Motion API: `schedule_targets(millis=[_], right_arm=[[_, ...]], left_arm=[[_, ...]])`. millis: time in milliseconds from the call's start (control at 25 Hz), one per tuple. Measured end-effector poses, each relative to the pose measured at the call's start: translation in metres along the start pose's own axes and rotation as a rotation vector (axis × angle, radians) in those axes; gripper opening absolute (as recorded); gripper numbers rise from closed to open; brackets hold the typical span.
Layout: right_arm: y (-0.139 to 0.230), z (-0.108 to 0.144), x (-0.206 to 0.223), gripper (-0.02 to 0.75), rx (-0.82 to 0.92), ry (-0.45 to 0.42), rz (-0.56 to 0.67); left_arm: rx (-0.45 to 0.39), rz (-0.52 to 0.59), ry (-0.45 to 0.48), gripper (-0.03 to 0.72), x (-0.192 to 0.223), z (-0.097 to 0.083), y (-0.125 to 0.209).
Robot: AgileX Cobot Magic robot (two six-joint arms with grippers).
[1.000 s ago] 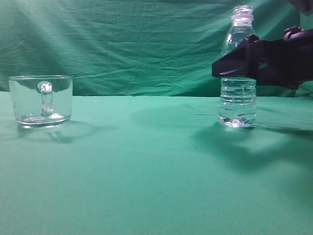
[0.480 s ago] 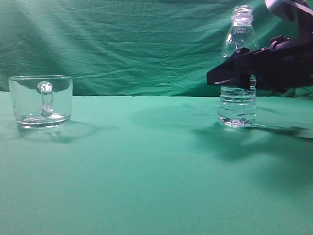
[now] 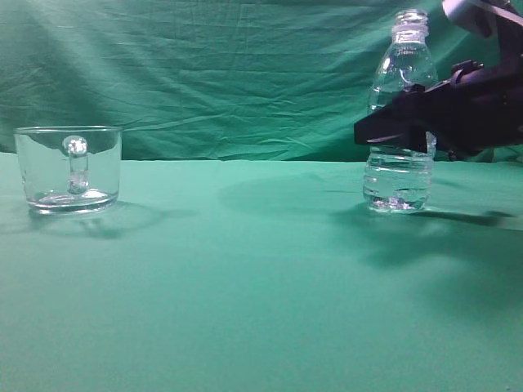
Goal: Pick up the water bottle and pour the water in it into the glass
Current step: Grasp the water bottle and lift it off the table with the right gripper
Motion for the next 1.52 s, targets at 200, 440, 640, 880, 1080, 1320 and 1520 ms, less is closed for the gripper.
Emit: schedule_targets(millis=[200, 440, 640, 880, 1080, 1320, 1520], right_arm=[[0.0, 0.0, 0.0, 0.377, 0.0, 0.0, 0.002], [0.0, 0.0, 0.0, 0.377, 0.028, 0.0, 0.002], [0.0, 0.0, 0.0, 0.377, 0.032, 0.0, 0.002], [0.0, 0.0, 0.0, 0.377, 0.032, 0.0, 0.002], [0.0, 0.0, 0.0, 0.377, 0.029, -0.003, 0.004], [-0.007, -0.001, -0.005, 0.377, -0.031, -0.013, 0.087], [-0.014, -0.003, -0.008, 0.377, -0.062, -0.004, 0.126]], left_arm=[[0.0, 0.0, 0.0, 0.0, 0.0, 0.0, 0.0], [0.0, 0.0, 0.0, 0.0, 0.0, 0.0, 0.0], [0.0, 0.0, 0.0, 0.0, 0.0, 0.0, 0.0], [0.0, 0.0, 0.0, 0.0, 0.0, 0.0, 0.0], [0.0, 0.0, 0.0, 0.0, 0.0, 0.0, 0.0], [0.0, 0.0, 0.0, 0.0, 0.0, 0.0, 0.0], [0.0, 0.0, 0.0, 0.0, 0.0, 0.0, 0.0]])
Point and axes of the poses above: a point on each arm's last joint axis where the gripper is mounted, x pointing out along that axis toward the gripper, z along the wrist's bending axis when the last joint is at zero, y = z × x, the point moved 4 cm from there along x, pointing out along that axis toward the gripper, and after that the axes turned 14 degrees about -x, right-handed, at the moved point
